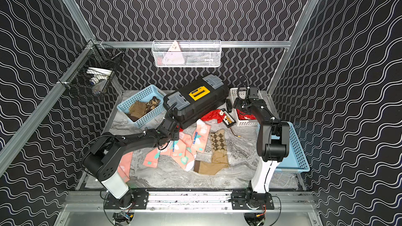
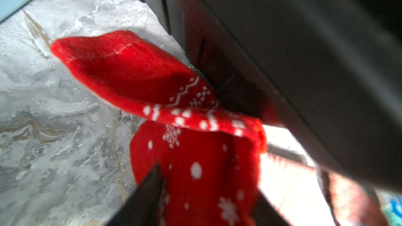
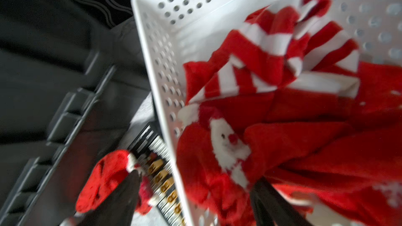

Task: Sort the socks into the basket by color
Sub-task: Pick up the sock at the center of the board.

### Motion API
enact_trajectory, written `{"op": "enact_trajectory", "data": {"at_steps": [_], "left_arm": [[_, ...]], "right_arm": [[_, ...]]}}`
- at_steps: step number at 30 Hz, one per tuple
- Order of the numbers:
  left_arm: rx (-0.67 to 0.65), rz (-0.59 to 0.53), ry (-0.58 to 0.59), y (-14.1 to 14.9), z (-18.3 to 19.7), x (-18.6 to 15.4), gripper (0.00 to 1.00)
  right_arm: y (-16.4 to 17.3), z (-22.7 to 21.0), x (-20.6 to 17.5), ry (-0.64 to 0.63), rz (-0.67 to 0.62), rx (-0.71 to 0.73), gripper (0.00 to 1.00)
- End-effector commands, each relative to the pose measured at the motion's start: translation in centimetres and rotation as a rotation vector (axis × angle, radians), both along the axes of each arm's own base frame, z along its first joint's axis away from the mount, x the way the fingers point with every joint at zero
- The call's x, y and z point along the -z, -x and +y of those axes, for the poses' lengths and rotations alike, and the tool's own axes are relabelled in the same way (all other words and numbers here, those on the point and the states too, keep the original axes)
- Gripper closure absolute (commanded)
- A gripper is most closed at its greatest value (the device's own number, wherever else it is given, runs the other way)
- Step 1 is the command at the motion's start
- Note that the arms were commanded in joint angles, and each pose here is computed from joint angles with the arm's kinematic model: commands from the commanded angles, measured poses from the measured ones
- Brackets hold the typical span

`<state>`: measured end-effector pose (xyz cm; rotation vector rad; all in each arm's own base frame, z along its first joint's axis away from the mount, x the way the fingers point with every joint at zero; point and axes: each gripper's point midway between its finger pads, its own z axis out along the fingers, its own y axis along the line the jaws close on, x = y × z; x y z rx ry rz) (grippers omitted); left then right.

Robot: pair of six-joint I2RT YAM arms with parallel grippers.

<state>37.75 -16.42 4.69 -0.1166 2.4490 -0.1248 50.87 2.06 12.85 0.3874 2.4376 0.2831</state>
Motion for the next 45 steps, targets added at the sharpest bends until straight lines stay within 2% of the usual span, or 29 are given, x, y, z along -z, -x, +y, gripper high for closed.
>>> {"op": "enact_trajectory", "data": {"at_steps": [1, 4, 7, 14, 26, 31, 38, 41, 45], "left_arm": [[-0.027, -0.067, 0.036, -0.3, 0.2, -1.3, 0.82], [-0.019, -0.086, 0.044, 0.2, 0.5, -2.3, 0.95], [-0.002, -0.101, 0.068, 1.1, 0.6, -3.7, 1.00], [0.056, -0.122, 0.160, 3.6, 0.2, -6.3, 1.00], [0.219, -0.186, 0.389, 8.1, -2.2, -11.4, 1.00], [0.283, -0.192, 0.470, 9.2, -3.8, -13.1, 1.00], [0.350, -0.208, 0.522, 10.1, -5.3, -15.0, 1.00], [0.359, -0.218, 0.534, 10.2, -5.5, -15.5, 1.00], [0.375, -0.226, 0.543, 10.2, -5.8, -16.0, 1.00]], "right_arm": [[1.0, 1.0, -1.3, 0.018, -0.012, -0.002, 0.19], [2.1, 2.6, -2.2, 0.031, -0.017, -0.017, 0.11], [3.3, 4.4, -3.0, 0.024, -0.019, -0.040, 0.06], [6.9, 8.9, -4.6, -0.022, -0.031, -0.122, 0.02], [17.4, 24.4, -7.0, -0.339, 0.025, -0.644, 0.05], [19.6, 29.2, -7.0, -0.419, 0.033, -0.766, 0.04], [21.4, 33.2, -7.5, -0.526, 0.053, -0.870, 0.03], [22.3, 34.0, -7.8, -0.578, 0.070, -0.903, 0.06], [23.3, 34.5, -8.3, -0.629, 0.079, -0.936, 0.14]]}}
